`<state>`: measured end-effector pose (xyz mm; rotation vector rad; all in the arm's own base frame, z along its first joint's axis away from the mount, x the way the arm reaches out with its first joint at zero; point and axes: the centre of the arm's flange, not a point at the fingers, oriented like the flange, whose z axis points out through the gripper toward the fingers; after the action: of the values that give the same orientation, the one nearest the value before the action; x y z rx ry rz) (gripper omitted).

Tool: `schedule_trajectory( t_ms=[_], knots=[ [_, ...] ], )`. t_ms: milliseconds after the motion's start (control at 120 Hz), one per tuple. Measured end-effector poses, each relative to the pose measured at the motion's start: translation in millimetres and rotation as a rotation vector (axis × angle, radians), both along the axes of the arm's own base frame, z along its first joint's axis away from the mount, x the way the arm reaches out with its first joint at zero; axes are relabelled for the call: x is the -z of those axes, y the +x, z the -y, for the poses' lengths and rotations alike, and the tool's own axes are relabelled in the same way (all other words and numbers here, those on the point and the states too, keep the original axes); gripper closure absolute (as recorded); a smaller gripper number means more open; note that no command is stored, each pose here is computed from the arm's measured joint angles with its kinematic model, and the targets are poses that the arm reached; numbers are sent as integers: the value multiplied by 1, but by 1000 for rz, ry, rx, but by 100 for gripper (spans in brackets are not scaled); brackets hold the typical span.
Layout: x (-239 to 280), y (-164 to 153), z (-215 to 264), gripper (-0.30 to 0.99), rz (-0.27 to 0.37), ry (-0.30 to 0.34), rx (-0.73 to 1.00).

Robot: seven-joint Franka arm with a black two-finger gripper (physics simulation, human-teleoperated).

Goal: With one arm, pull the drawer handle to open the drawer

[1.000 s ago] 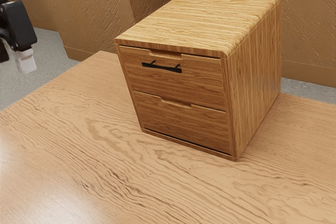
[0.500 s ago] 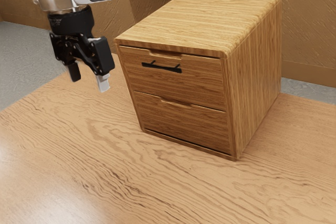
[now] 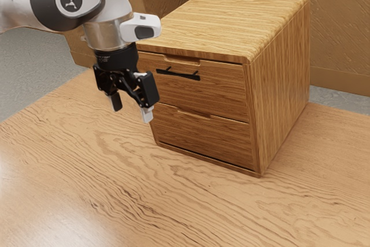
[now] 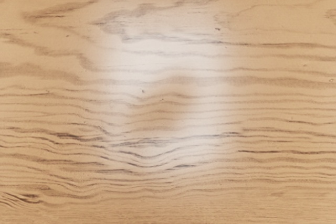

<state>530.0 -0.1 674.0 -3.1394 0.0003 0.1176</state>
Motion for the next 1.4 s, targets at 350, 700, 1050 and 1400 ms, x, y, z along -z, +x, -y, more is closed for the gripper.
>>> schedule_trajectory(
  t_ms=[350,700,1050,1400],
  knots=[
    [36,15,0,0,28,0,0],
    [50,22,0,0,54,0,0],
    [-43,30,-54,1,255,-33,-25],
    [-49,-24,-239,2,261,-7,-229]
  ],
)
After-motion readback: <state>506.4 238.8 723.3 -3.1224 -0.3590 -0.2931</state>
